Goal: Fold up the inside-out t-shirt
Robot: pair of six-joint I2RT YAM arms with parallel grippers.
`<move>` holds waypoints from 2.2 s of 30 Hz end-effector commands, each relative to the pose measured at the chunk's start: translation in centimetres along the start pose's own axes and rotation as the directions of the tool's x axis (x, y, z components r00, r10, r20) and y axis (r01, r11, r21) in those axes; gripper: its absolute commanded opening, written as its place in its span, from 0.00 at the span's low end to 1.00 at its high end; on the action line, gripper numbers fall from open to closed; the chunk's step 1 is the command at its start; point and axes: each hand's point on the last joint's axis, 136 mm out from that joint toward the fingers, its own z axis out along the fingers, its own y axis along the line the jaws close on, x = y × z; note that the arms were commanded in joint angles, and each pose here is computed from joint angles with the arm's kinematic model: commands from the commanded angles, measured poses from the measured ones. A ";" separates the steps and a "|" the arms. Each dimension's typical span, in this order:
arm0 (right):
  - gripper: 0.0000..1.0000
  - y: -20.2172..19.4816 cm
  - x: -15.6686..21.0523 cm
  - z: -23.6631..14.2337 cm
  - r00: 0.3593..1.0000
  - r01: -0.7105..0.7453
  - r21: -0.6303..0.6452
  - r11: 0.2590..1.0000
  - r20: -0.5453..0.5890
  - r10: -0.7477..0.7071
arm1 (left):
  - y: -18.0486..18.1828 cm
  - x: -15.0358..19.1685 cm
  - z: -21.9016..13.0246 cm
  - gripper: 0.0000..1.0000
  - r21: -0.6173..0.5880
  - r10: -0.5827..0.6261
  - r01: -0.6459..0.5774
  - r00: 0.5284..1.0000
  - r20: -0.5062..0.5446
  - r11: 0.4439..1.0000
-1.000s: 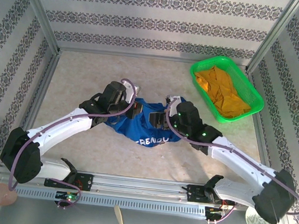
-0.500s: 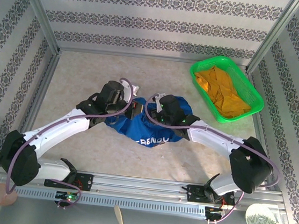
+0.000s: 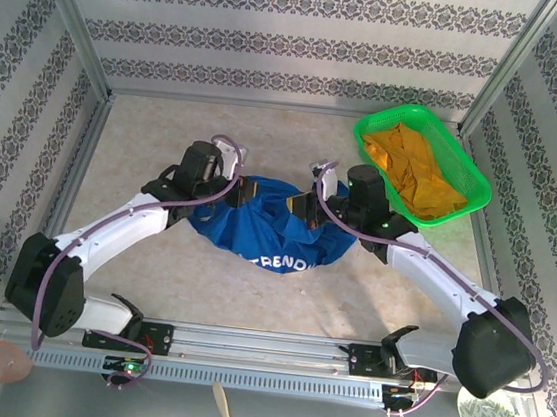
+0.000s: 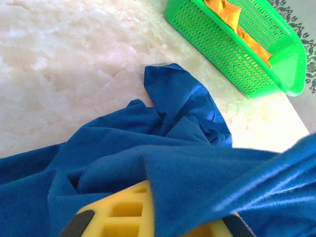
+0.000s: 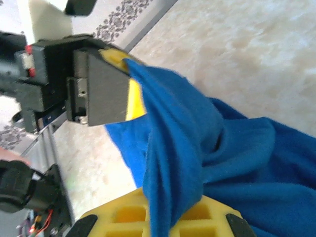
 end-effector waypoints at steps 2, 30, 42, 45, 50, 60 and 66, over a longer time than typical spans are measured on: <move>0.00 1.4 -1.0 -1.1 1.000 0.014 -0.113 0.993 0.015 -0.012 | 4.9 -0.5 -0.5 0.43 -0.197 -0.037 0.040 0.999 0.015 0.980; 0.00 5.0 -4.6 -5.7 0.993 0.021 -0.139 0.990 0.117 -0.005 | -2.5 -0.6 0.5 0.65 -0.435 0.178 -0.053 0.952 0.250 0.899; 0.00 5.9 -4.0 -4.5 0.997 0.013 -0.181 0.983 0.081 0.002 | -7.4 -1.3 3.5 0.83 -0.135 0.169 -0.136 0.949 0.267 0.981; 0.00 5.7 -3.9 -4.3 0.997 0.008 -0.182 0.983 0.076 0.005 | -7.8 -0.8 3.8 0.85 -0.099 0.155 -0.133 0.951 0.266 0.986; 0.00 4.6 -4.4 -5.3 0.995 -0.002 -0.163 0.987 0.102 0.019 | -5.5 -0.6 3.1 0.27 -0.163 0.128 -0.088 0.957 0.259 0.983; 0.00 -4.8 -3.8 -3.9 0.983 -0.157 0.057 0.986 0.101 0.150 | -4.0 0.4 -2.8 0.00 0.135 0.022 -0.050 0.979 0.202 0.990; 0.00 -10.4 -3.5 -0.9 0.963 -0.264 0.206 0.942 0.121 0.243 | -7.7 2.2 -5.2 0.00 0.426 0.047 -0.082 0.995 0.090 0.901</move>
